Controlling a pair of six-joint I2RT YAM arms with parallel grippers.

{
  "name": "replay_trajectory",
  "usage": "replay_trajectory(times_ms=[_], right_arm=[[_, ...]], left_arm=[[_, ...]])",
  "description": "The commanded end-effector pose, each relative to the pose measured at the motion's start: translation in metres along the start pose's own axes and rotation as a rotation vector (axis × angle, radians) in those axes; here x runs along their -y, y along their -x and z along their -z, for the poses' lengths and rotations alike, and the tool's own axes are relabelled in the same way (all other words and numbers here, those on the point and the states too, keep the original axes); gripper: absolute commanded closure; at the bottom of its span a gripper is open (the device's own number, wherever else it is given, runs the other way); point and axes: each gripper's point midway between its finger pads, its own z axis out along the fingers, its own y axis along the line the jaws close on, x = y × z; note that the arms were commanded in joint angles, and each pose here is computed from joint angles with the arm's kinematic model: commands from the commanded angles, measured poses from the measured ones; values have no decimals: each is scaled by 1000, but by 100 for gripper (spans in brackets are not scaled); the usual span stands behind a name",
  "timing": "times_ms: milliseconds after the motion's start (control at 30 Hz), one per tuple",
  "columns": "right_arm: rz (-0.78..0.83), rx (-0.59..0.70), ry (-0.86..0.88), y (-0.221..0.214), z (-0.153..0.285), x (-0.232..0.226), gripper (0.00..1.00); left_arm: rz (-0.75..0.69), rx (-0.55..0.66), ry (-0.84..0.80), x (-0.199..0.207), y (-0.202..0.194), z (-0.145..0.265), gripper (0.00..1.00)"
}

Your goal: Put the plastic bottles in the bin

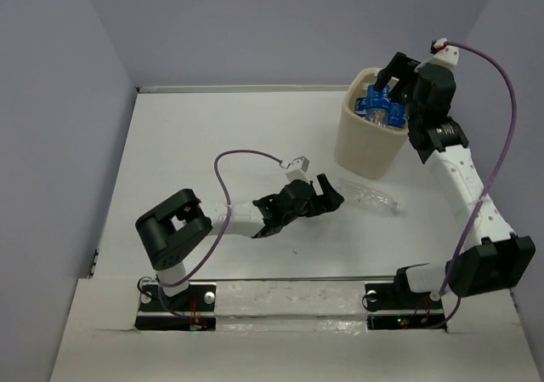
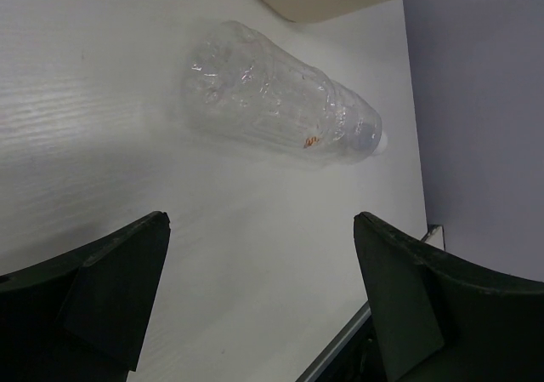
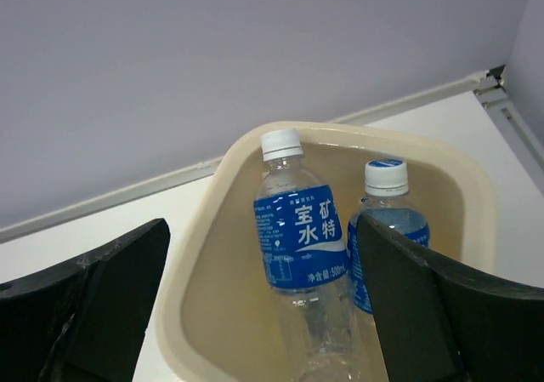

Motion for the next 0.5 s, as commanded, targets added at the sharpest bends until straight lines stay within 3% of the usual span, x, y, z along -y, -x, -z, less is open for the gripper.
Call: replay_trajectory(times_ms=[0,133,200,333,467], right_arm=[[25,-23,79,-2,53,2,11],[-30,-133,194,-50,107,6,17],[-92,-105,228,-53,138,10,17],[-166,-151,184,-102,166,37,17],[-86,-293,128,-159,171,61,21]], left_arm=[[46,55,-50,25,11,-4,1],[12,88,-43,22,19,4,1],[-26,57,-45,22,13,2,1],[-242,1,3,14,1,-3,1],[-284,17,34,2,7,13,1]])
